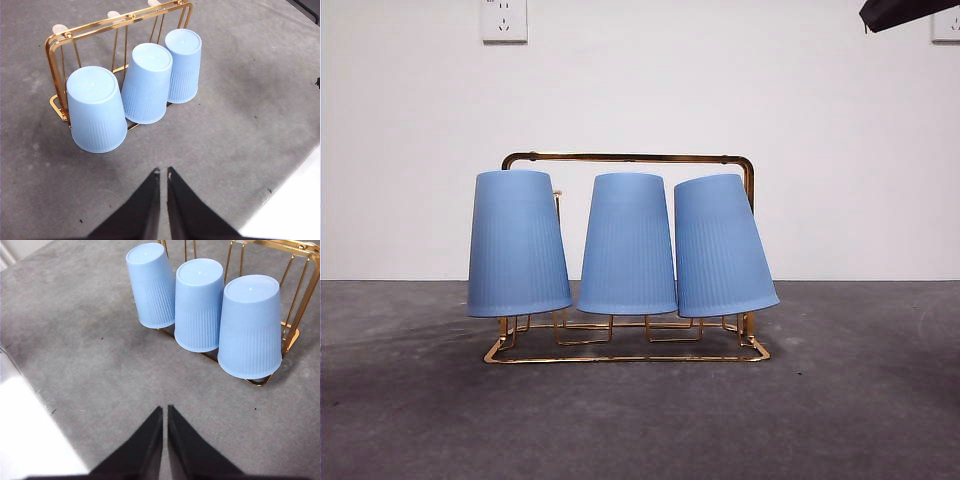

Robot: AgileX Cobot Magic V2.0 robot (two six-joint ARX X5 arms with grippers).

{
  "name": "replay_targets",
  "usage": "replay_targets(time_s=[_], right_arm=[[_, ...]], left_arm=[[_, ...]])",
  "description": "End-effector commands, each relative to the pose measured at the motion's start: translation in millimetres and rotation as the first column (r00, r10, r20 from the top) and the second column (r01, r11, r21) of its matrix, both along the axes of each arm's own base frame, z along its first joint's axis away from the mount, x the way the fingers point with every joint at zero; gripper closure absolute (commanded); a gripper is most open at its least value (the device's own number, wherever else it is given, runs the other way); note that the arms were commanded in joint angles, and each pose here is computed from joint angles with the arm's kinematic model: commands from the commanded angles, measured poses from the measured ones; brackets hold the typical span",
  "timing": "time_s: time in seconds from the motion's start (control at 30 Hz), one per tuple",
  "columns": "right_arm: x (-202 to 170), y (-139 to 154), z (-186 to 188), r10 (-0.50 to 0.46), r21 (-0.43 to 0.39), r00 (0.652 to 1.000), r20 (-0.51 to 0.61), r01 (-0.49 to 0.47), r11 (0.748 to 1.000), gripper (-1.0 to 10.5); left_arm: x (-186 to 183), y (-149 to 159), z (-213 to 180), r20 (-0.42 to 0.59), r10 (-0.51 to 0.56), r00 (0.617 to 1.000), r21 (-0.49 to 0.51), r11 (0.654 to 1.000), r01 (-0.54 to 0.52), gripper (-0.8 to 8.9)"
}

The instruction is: Pick the top cup and place it on cupholder, pick up the mid cup and place it on cupholder, last pick the bottom cup and place it on cupholder.

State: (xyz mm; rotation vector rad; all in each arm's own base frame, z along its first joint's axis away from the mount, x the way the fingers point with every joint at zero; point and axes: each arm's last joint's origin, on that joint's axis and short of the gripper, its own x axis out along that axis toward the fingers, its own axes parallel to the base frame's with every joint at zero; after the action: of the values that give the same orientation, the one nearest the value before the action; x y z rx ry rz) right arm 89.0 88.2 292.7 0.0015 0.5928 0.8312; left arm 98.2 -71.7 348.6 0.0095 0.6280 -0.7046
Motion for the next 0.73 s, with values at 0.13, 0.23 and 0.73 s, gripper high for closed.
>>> replay_targets(time_s=[0.13,0.23,0.73], right_arm=[[-0.4,1.1,3.8,0.004,0.015,1.0,0.005,-0.004,1.0,9.4],[-0.4,1.1,3.8,0.004,0.015,1.0,0.005,-0.004,1.0,9.4],[-0.4,1.1,3.8,0.004,0.015,1.0,0.005,-0.004,1.0,9.4]], left_arm=[[0.0,-1.2,4.8,0.018,-0.01,1.0,-0.012,1.0,0.01,7.99],[0.0,-1.2,4.8,0.018,-0.01,1.0,-0.013,1.0,0.01,7.99],[-14.1,44.5,30.2,0.657,0.237,0.715,-0.081,0.966,-0.245,7.99]])
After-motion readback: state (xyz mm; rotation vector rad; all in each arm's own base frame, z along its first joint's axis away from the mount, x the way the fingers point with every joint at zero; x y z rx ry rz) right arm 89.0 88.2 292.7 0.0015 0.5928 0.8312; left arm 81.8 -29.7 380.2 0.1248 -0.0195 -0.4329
